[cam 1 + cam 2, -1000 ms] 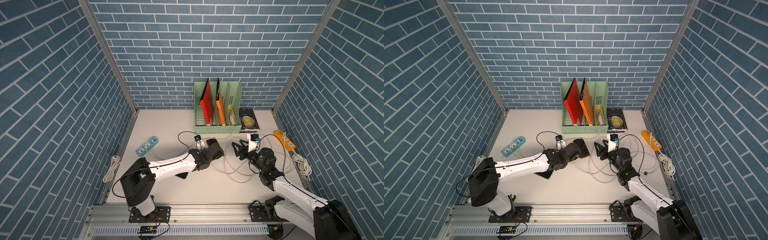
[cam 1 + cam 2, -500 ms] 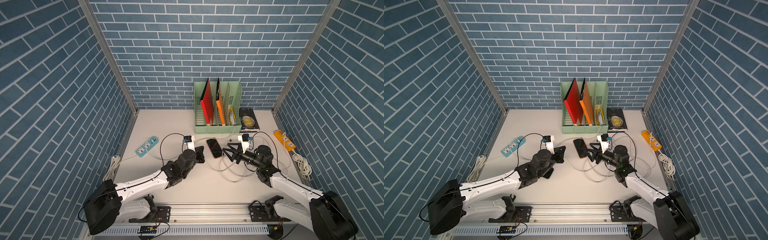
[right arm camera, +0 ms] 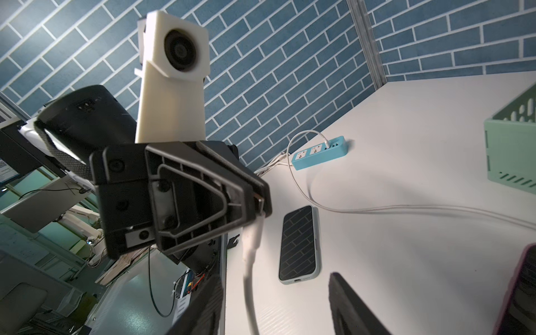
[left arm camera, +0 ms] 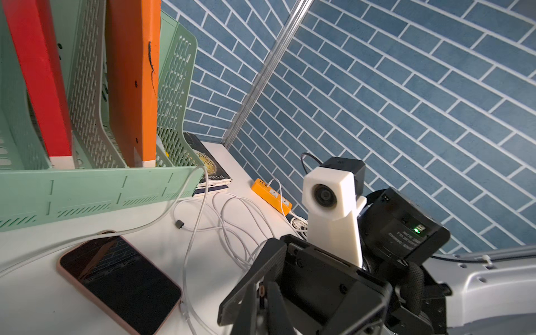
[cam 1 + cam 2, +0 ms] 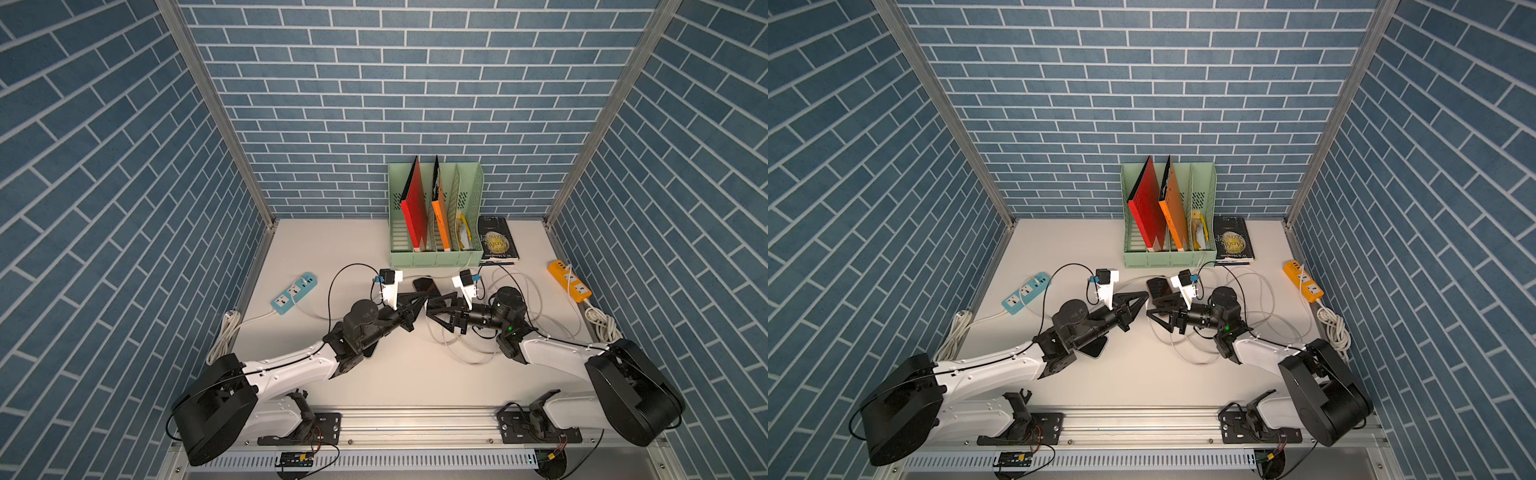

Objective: Plug the charging cable into the phone
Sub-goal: Pick up the charging cable from the center of the board.

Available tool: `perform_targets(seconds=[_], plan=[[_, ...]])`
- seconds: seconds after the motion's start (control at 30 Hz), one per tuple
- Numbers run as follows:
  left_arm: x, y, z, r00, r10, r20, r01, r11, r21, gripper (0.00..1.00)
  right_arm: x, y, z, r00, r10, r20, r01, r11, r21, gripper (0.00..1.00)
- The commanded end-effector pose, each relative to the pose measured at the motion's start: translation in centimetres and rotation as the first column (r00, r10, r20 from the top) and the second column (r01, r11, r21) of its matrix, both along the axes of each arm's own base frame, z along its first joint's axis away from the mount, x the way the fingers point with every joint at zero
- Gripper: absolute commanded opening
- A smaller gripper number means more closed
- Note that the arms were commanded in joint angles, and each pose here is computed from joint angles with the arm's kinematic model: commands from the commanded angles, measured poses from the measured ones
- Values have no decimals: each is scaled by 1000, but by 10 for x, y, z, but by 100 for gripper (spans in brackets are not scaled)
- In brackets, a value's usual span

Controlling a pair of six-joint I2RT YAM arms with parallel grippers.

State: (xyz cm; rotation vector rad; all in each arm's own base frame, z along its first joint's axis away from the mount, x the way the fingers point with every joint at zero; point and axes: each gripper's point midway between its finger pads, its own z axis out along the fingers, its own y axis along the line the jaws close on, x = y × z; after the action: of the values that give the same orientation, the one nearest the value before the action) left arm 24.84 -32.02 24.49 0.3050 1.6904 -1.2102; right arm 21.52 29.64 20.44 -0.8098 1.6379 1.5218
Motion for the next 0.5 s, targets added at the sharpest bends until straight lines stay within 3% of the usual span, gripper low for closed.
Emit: perform_targets(seconds=[0.0,0.23,0.47], plan=[[-10,-2,7,997,-58,53,60,998,-38,0,-7,5,22,998,63,20,-65,995,80,53],[-13,-2,4,995,-81,52,84,995,-56,0,-17,4,35,992,123,19,-125,980,154,44],[-17,-1,2,993,-105,52,109,990,-87,0,-17,4,34,991,132,7,-131,979,158,31]])
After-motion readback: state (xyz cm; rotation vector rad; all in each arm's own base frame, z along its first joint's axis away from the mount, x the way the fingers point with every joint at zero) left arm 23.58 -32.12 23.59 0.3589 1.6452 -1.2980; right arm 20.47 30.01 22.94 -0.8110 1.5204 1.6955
